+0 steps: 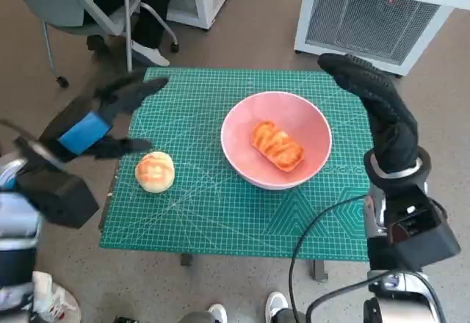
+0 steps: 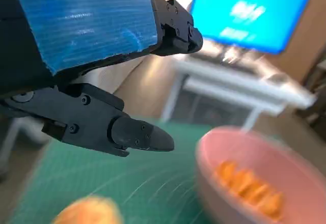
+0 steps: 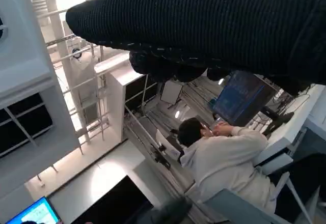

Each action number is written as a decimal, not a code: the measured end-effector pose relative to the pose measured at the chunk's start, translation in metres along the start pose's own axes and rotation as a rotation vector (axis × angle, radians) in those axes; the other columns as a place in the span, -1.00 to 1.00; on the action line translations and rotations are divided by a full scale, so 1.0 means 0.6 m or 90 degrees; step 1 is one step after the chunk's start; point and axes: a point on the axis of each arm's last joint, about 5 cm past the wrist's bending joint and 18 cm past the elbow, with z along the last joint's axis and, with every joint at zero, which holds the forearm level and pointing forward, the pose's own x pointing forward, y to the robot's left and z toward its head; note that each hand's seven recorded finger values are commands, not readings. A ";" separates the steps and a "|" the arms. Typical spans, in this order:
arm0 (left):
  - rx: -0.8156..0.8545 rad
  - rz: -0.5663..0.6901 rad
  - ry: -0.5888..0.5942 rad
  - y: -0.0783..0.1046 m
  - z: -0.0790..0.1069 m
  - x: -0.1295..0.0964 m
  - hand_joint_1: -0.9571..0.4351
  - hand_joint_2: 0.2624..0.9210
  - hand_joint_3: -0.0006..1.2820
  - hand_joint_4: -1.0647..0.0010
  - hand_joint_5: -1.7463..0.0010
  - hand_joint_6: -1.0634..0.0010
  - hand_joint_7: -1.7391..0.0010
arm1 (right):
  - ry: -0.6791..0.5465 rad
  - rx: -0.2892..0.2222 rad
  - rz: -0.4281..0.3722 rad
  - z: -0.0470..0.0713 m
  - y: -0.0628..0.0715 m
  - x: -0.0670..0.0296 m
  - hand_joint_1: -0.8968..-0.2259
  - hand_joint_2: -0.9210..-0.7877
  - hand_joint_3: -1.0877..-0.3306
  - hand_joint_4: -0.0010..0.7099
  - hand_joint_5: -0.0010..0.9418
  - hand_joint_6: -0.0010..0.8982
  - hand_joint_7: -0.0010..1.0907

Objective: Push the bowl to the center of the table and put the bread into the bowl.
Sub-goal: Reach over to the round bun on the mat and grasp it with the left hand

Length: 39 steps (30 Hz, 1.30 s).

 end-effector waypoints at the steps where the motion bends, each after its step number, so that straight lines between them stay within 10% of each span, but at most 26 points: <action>1: -0.002 -0.006 0.006 -0.002 -0.002 -0.003 -0.21 1.00 -0.88 0.58 0.99 0.35 0.93 | 0.000 0.001 0.000 0.000 0.000 0.000 0.02 -1.00 -0.13 -0.21 -1.00 -0.44 -0.75; 27: -0.079 -0.173 0.160 -0.107 -0.061 -0.008 -0.11 1.00 -0.95 0.60 0.99 0.37 0.99 | 0.001 0.012 0.014 -0.001 -0.003 0.003 0.03 -1.00 -0.14 -0.21 -1.00 -0.46 -0.72; 39: -0.081 -0.226 0.227 -0.123 -0.074 0.014 0.13 1.00 -0.97 0.09 0.94 -0.02 0.91 | -0.001 0.015 0.012 -0.001 -0.005 0.004 0.02 -1.00 -0.14 -0.22 -1.00 -0.48 -0.70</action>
